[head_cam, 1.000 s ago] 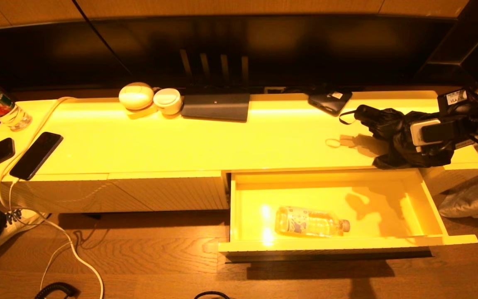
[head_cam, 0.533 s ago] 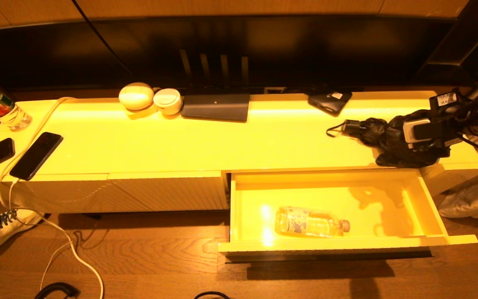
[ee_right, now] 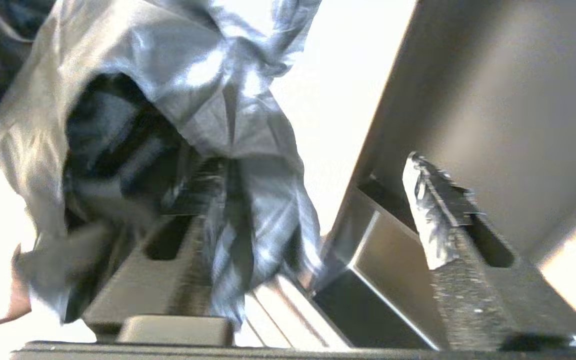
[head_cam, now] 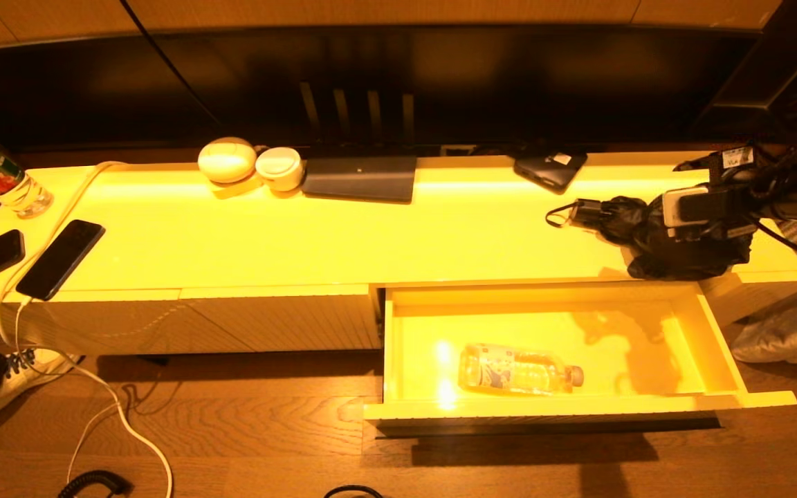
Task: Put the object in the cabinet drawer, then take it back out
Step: Take the umbrella out of the drawer and put it on the table, then take the mineral water out of the drawer and put it on the table
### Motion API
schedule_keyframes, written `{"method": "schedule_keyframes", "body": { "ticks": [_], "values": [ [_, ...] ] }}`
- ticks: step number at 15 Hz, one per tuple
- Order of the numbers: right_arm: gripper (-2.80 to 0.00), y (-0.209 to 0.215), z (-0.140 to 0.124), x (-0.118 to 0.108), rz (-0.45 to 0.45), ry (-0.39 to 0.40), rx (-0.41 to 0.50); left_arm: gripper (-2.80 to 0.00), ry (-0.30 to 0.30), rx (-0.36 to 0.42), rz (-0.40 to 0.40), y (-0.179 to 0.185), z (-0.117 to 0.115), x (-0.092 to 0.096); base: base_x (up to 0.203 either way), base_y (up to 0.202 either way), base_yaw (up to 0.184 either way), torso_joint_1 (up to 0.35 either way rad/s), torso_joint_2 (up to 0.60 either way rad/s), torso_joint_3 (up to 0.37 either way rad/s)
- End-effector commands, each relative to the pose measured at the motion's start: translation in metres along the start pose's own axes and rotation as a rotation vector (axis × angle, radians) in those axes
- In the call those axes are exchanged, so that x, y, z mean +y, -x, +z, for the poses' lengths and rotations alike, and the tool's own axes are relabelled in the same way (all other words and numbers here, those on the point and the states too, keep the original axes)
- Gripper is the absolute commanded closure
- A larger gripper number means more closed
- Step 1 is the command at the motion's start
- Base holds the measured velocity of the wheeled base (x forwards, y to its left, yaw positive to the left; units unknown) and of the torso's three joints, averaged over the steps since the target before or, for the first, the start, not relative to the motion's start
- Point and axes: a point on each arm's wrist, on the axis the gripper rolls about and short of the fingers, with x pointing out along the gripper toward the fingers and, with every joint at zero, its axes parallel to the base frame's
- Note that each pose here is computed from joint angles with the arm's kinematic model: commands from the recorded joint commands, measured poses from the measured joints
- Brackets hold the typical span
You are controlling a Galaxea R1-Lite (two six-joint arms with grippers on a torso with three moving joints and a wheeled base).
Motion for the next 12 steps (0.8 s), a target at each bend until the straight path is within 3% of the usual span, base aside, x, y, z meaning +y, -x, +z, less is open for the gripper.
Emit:
{"method": "schedule_keyframes", "body": {
  "ticks": [1,6,9,12],
  "values": [
    [-2.8,0.042,0.007,-0.02,-0.036,0.009,-0.004,0.0,0.0,0.002,0.0,0.0,0.0,0.0,0.0,0.0,0.0,0.0,0.0,0.0],
    [-2.8,0.099,0.036,-0.023,0.059,-0.018,-0.094,0.0,0.0,0.002,0.0,0.0,0.0,0.0,0.0,0.0,0.0,0.0,0.0,0.0],
    [-2.8,0.111,0.068,-0.006,0.261,-0.073,-0.209,0.0,0.0,0.001,0.0,0.0,0.0,0.0,0.0,0.0,0.0,0.0,0.0,0.0],
    [-2.8,0.095,0.09,0.014,0.467,-0.176,-0.245,0.0,0.0,0.001,0.0,0.0,0.0,0.0,0.0,0.0,0.0,0.0,0.0,0.0]
  ]
}}
